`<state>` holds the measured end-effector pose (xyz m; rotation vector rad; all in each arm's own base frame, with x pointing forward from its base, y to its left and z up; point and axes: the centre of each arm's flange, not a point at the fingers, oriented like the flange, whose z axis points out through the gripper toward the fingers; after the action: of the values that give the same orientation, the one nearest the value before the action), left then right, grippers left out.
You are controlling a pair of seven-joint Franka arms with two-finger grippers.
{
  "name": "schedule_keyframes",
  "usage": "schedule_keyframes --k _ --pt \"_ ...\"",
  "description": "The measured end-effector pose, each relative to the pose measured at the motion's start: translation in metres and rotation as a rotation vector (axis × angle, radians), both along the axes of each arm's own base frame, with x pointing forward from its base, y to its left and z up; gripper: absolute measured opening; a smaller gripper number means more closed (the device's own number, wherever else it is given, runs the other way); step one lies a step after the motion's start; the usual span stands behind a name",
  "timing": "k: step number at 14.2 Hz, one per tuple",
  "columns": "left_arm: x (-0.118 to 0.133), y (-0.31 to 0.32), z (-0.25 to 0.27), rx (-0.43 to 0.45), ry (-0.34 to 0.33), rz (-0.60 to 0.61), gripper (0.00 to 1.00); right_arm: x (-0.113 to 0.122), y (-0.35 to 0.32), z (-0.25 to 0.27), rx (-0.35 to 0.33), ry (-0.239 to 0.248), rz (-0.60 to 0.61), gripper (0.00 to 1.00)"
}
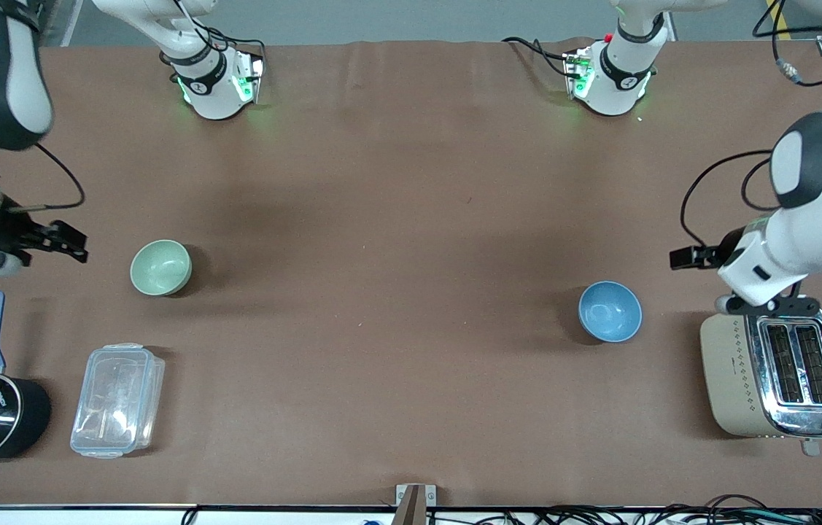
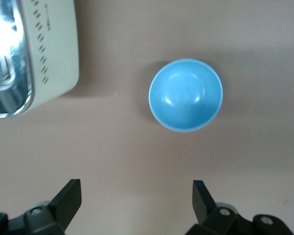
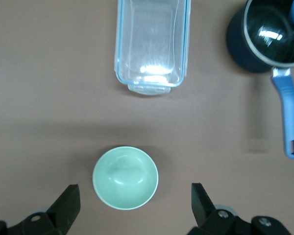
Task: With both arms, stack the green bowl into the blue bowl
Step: 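Lower the right gripper onto the green bowl while the left gripper reaches the blue bowl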
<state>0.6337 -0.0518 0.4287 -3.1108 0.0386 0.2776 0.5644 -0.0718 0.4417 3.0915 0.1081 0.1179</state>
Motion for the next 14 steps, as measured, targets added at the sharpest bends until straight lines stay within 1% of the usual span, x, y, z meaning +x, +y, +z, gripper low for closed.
schedule_keyframes --k 2,4,6,8,10,11,12,13,14 --pt "0.012 -0.003 -0.031 -0.005 -0.013 0.002 1.0 -0.01 -0.011 -0.046 -0.003 0.027 -0.003 1.0" --pt "0.021 -0.006 -0.056 -0.006 -0.026 -0.003 1.0 -0.016 -0.023 -0.084 -0.005 0.036 -0.008 1.0" --pt "0.025 -0.004 -0.083 0.034 -0.048 -0.031 1.0 -0.025 -0.029 -0.127 -0.006 0.039 -0.013 1.0" --pt "0.024 -0.002 -0.108 0.056 -0.075 -0.049 0.99 -0.035 -0.033 -0.164 -0.005 0.061 -0.022 1.0" --pt "0.019 -0.001 -0.128 0.056 -0.069 -0.033 0.99 -0.043 -0.034 -0.185 -0.002 0.088 -0.025 1.0" --pt "0.018 -0.002 -0.136 0.054 -0.063 -0.021 0.94 -0.046 -0.034 -0.193 -0.002 0.091 -0.024 1.0" --pt "0.018 -0.004 -0.142 0.045 -0.058 -0.008 0.94 -0.048 -0.033 -0.2 -0.003 0.091 -0.023 1.0" --pt "0.018 -0.003 -0.149 0.027 -0.054 0.01 0.91 -0.051 -0.033 -0.208 -0.003 0.095 -0.024 1.0" --pt "0.018 0.002 -0.158 0.004 -0.049 0.038 0.91 -0.054 -0.033 -0.215 -0.002 0.103 -0.024 1.0"
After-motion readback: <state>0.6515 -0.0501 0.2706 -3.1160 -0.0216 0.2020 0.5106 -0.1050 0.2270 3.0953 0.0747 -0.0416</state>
